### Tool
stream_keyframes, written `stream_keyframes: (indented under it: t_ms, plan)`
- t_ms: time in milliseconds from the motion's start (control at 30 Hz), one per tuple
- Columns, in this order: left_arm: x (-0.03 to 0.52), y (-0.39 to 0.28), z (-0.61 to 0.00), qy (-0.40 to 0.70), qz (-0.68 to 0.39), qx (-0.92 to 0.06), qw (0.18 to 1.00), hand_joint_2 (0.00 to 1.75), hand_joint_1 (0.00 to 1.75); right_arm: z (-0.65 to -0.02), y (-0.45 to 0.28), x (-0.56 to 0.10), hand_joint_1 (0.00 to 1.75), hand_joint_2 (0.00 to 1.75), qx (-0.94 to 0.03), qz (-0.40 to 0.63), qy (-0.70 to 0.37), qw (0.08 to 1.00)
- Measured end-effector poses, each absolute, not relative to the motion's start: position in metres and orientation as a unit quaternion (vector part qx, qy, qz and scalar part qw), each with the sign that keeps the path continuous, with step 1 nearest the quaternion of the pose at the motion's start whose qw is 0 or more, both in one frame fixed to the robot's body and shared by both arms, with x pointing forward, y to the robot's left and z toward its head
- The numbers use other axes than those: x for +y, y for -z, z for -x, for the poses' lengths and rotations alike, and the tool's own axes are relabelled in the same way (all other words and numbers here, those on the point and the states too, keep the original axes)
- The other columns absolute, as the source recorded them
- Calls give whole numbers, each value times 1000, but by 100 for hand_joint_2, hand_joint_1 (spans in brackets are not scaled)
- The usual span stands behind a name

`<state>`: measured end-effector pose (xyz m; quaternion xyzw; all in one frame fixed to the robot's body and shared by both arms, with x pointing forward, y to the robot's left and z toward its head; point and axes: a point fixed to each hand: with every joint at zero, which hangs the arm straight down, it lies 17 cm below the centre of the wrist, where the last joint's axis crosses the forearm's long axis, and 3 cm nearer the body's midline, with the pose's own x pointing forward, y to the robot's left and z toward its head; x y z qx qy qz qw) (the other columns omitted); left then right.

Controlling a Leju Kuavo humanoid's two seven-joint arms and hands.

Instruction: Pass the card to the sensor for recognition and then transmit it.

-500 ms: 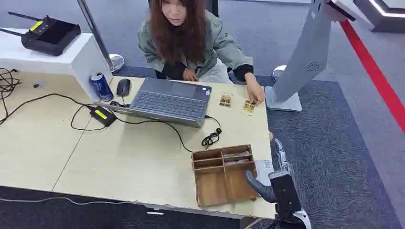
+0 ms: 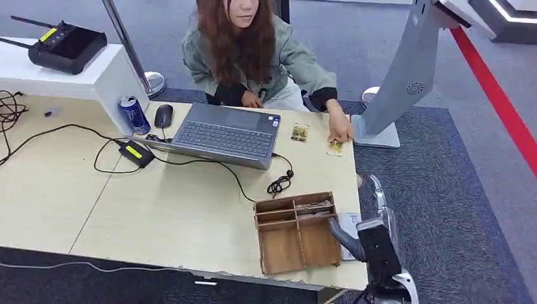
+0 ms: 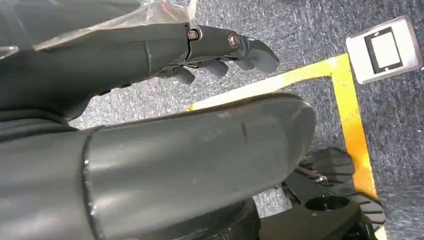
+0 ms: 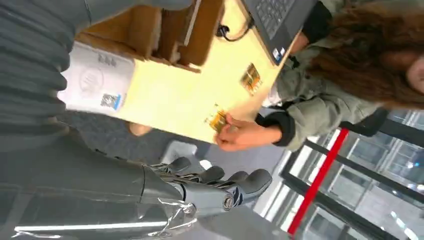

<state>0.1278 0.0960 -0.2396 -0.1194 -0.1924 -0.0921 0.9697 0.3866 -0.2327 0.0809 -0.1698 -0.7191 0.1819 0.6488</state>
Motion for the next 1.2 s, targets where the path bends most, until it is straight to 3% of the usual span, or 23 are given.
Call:
stream_keyframes:
  t_ms: [733, 1200]
  plan:
    - [91, 239, -123, 123, 128, -188, 966, 0, 0, -445, -253, -237, 0, 175, -733, 357, -298, 496]
    - [87, 238, -120, 151, 133, -188, 961, 0, 0, -477, -295, -238, 0, 175, -709, 423, -319, 465]
